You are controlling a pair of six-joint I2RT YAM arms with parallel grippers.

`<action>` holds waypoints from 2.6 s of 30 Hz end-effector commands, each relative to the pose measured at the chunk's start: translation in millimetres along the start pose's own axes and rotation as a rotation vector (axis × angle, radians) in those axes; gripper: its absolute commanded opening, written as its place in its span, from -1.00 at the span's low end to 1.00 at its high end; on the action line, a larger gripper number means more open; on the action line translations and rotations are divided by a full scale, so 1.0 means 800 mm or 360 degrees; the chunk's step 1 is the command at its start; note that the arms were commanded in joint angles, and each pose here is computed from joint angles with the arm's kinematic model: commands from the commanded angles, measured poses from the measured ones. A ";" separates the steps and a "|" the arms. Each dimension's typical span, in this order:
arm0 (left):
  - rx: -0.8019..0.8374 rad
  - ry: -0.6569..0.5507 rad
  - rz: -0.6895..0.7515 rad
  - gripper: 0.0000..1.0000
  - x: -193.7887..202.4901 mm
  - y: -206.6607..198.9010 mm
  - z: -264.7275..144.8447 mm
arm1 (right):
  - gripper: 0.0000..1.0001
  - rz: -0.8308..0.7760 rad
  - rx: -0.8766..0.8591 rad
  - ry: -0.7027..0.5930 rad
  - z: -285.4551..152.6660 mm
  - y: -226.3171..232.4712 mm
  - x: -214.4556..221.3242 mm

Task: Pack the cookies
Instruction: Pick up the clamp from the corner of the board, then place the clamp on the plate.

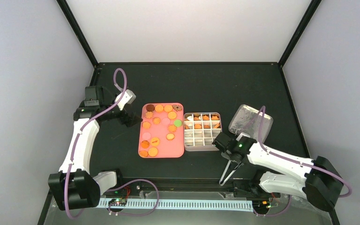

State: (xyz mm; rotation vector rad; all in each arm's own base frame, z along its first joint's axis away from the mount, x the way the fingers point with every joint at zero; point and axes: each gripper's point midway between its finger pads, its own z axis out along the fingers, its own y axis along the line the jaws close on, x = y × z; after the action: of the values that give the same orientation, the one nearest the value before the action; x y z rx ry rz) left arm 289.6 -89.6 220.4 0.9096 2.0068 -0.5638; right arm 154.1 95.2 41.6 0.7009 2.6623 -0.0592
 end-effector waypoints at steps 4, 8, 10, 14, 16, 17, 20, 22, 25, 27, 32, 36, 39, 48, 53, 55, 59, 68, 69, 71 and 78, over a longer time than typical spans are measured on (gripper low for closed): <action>0.0069 -0.0068 0.0100 0.98 -0.026 -0.016 -0.009 | -0.98 -0.0023 -0.0228 -0.0309 -0.067 0.015 -0.063; 0.0144 -0.0091 0.0167 0.98 -0.027 -0.035 -0.011 | -0.98 -0.0264 -0.0636 -0.0464 -0.137 0.070 -0.094; 0.0163 -0.0109 0.0233 0.98 -0.032 -0.045 -0.015 | -0.98 -0.0534 -0.0879 -0.0530 -0.176 0.111 -0.098; 0.0204 -0.0141 0.0320 0.98 -0.038 -0.065 -0.024 | -0.98 -0.1068 -0.1216 -0.0478 -0.227 0.190 -0.073; 0.0234 -0.0148 0.0347 0.98 -0.038 -0.074 -0.027 | -0.98 -0.1303 -0.1321 -0.0387 -0.229 0.222 -0.049; 0.0259 -0.0146 0.0366 0.97 -0.036 -0.081 -0.028 | -0.98 -0.1389 -0.1356 -0.0355 -0.227 0.236 -0.039; 0.0328 -0.0115 0.0429 0.98 -0.023 -0.098 -0.030 | -0.98 -0.1603 -0.1440 -0.0305 -0.219 0.268 -0.016; 0.0328 -0.0080 0.0506 0.97 -0.010 -0.104 -0.030 | -0.98 -0.1720 -0.1525 -0.0306 -0.219 0.284 -0.004; 0.0316 -0.0021 0.0574 0.97 0.011 -0.108 -0.028 | -0.98 -0.1853 -0.1589 -0.0337 -0.217 0.305 0.010; 0.0313 0.0008 0.0597 0.97 0.023 -0.110 -0.026 | -0.98 -0.1930 -0.1612 -0.0337 -0.213 0.317 0.021; 0.0315 0.0050 0.0654 0.95 0.047 -0.115 -0.021 | -0.98 -0.2099 -0.1558 -0.0229 -0.183 0.343 0.067; 0.0286 0.0085 0.0655 0.94 0.059 -0.116 -0.021 | -0.98 -0.2213 -0.1518 -0.0141 -0.160 0.356 0.106; 0.0272 0.0113 0.0661 0.95 0.068 -0.116 -0.019 | -0.98 -0.2223 -0.1498 -0.0105 -0.147 0.365 0.120; 0.0285 0.0127 0.0741 0.95 0.093 -0.120 -0.010 | -0.95 -0.2120 -0.1471 -0.0029 -0.117 0.363 0.135; 0.0325 0.0144 0.0751 0.94 0.092 -0.119 0.002 | -0.49 -0.2091 -0.1458 -0.0029 -0.114 0.359 0.134; 0.0337 0.0191 0.0788 0.94 0.097 -0.120 0.008 | -0.43 -0.2074 -0.1442 -0.0040 -0.111 0.356 0.132; 0.0362 0.0255 0.0901 0.94 0.104 -0.127 0.021 | -0.36 -0.1997 -0.1424 -0.0110 -0.119 0.350 0.117; 0.0521 0.0496 0.1164 0.88 0.141 -0.152 0.051 | 0.07 -0.1553 -0.1633 -0.0372 -0.196 0.310 0.036; 0.0549 0.0519 0.1199 0.86 0.144 -0.155 0.054 | 0.20 -0.1507 -0.1644 -0.0410 -0.202 0.304 0.027; 0.0603 0.0570 0.1273 0.81 0.149 -0.160 0.063 | 0.40 -0.1433 -0.1656 -0.0480 -0.211 0.290 0.013; 0.0720 0.0673 0.1379 0.52 0.143 -0.173 0.093 | 0.90 -0.1157 -0.1606 -0.0705 -0.232 0.250 -0.044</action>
State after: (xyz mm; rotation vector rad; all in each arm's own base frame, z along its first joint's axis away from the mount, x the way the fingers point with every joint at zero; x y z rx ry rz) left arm 158.6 -168.2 85.7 2.1027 1.6699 -0.4202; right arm 195.5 303.6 221.1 -0.7032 2.0213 0.8156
